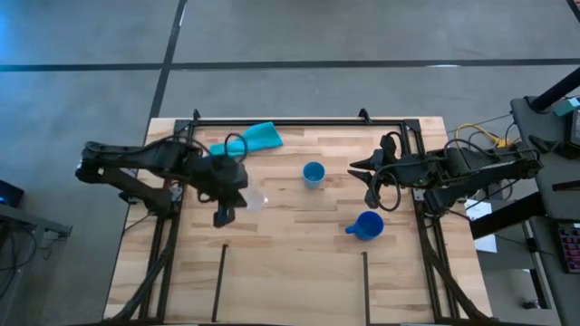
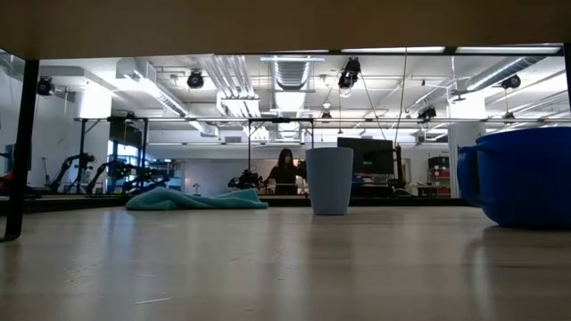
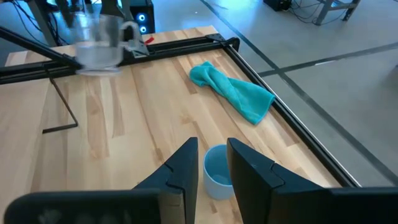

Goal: Stack small to large cups/mugs on shelf
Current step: Put the transparent mug on the shelf

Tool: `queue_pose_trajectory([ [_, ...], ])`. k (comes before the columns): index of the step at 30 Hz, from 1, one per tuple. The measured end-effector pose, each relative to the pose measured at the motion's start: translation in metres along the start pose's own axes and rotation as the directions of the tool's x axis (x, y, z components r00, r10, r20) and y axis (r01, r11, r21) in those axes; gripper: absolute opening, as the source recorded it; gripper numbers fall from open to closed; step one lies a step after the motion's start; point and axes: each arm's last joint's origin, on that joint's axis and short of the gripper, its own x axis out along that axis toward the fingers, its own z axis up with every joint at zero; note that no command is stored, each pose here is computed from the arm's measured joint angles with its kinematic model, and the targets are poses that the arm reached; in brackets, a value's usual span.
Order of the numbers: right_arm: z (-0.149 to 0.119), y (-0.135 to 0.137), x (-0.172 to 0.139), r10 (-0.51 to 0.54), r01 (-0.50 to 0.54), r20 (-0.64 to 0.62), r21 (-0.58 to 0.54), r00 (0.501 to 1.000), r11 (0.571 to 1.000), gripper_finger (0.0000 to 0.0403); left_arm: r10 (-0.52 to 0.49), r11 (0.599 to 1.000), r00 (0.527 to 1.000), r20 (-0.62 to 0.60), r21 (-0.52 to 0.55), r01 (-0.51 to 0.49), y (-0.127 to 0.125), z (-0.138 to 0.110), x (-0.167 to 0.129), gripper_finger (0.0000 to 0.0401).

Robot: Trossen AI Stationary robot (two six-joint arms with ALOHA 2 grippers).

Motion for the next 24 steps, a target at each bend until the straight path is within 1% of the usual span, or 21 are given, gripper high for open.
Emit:
queue_pose_trajectory([
  [6,0.0,0.0,0.0,0.0,0.0,0.0,0.001,1.0,1.0,0.0079,-0.063,0.998,0.997,-0.053,-0.018,0.062,-0.035,0.001,0.011,0.0],
  [10,0.0,0.0,0.0,-0.001,0.001,0.0,0.001,1.0,1.0,0.0079,-0.091,0.996,0.992,-0.092,-0.009,0.091,-0.058,0.002,0.021,0.0],
  [18,0.0,0.0,0.0,0.0,0.0,0.0,0.001,1.0,1.0,0.0079,-0.139,0.99,0.982,-0.126,-0.034,0.136,-0.097,0.01,0.025,0.0],
  [22,-0.002,0.0,0.001,-0.002,0.002,-0.006,-0.003,1.0,1.0,0.0079,-0.133,0.987,0.977,-0.165,-0.114,0.115,-0.11,0.01,0.024,0.0],
  [24,-0.004,0.0,0.003,-0.004,0.004,-0.011,-0.006,1.0,1.0,0.0079,-0.136,0.985,0.974,-0.181,-0.127,0.114,-0.117,0.009,0.026,0.0],
])
